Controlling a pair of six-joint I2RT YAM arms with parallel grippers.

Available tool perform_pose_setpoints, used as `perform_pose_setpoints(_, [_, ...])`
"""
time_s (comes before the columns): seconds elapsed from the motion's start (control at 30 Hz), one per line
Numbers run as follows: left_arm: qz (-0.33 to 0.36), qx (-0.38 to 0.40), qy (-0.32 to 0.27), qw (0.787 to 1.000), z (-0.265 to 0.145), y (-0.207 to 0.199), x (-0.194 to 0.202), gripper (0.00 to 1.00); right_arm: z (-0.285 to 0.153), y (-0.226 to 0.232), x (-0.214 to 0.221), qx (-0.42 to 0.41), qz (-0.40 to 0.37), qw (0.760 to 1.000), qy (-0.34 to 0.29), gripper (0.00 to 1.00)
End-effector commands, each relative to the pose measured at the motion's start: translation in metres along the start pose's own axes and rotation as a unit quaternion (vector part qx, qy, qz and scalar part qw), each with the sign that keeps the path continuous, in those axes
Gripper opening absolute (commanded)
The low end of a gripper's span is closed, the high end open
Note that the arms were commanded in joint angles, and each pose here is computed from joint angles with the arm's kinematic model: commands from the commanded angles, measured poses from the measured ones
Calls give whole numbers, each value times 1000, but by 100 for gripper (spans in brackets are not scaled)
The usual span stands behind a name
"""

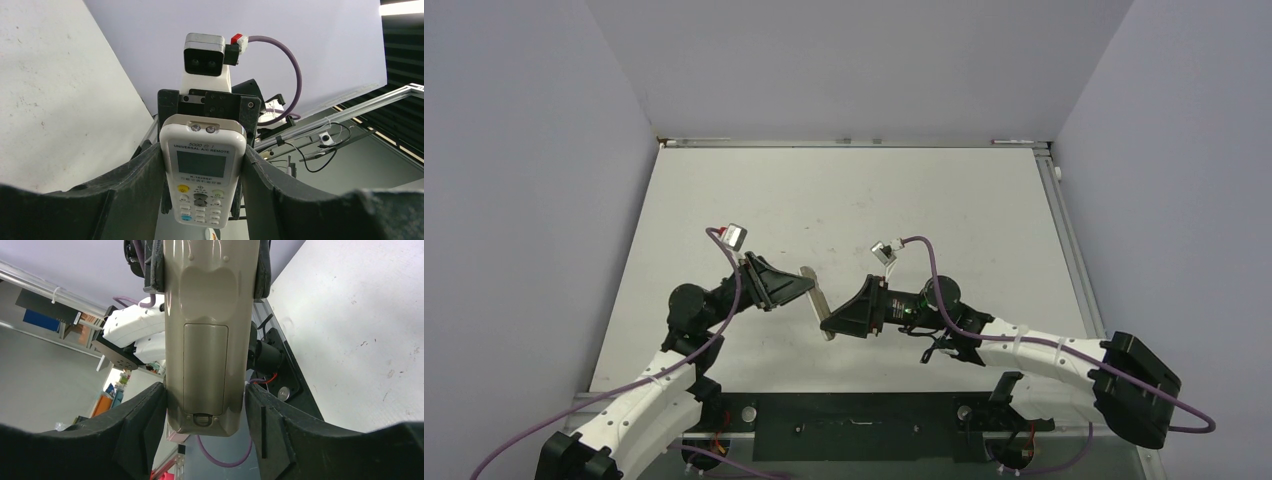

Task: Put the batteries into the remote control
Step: Turn over the remote control at the center of the board.

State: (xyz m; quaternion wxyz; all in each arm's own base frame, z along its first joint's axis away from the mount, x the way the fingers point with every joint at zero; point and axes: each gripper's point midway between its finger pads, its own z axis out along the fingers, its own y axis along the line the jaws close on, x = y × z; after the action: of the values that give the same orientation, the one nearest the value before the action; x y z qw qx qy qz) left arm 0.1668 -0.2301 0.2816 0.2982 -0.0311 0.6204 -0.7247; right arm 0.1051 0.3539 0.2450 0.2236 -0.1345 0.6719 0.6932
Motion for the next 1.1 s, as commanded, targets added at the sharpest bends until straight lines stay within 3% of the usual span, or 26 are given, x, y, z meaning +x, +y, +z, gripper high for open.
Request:
perform_pose_setpoints(0.0, [28,41,2,999,0,-24,0,0,2,19,-16,-6,-56,998,-19,64])
perform_pose_setpoints(0.1, [26,38,5,999,0,-24,1,0,-4,16,-19,18,-71,997,-21,74])
perform_pose_setpoints(0.2, [25,33,9,999,0,-24,2,0,-11,10,-23,46,-86,995,-25,77])
perform_pose_setpoints(0.67, [32,-62,25,997,1,5,5,0,-67,-8,-50,229,-228,946,-16,78])
perform_pose_setpoints(1.07, [64,-244,62,966,12,55,20,0,-115,-34,-69,374,-266,888,-23,77])
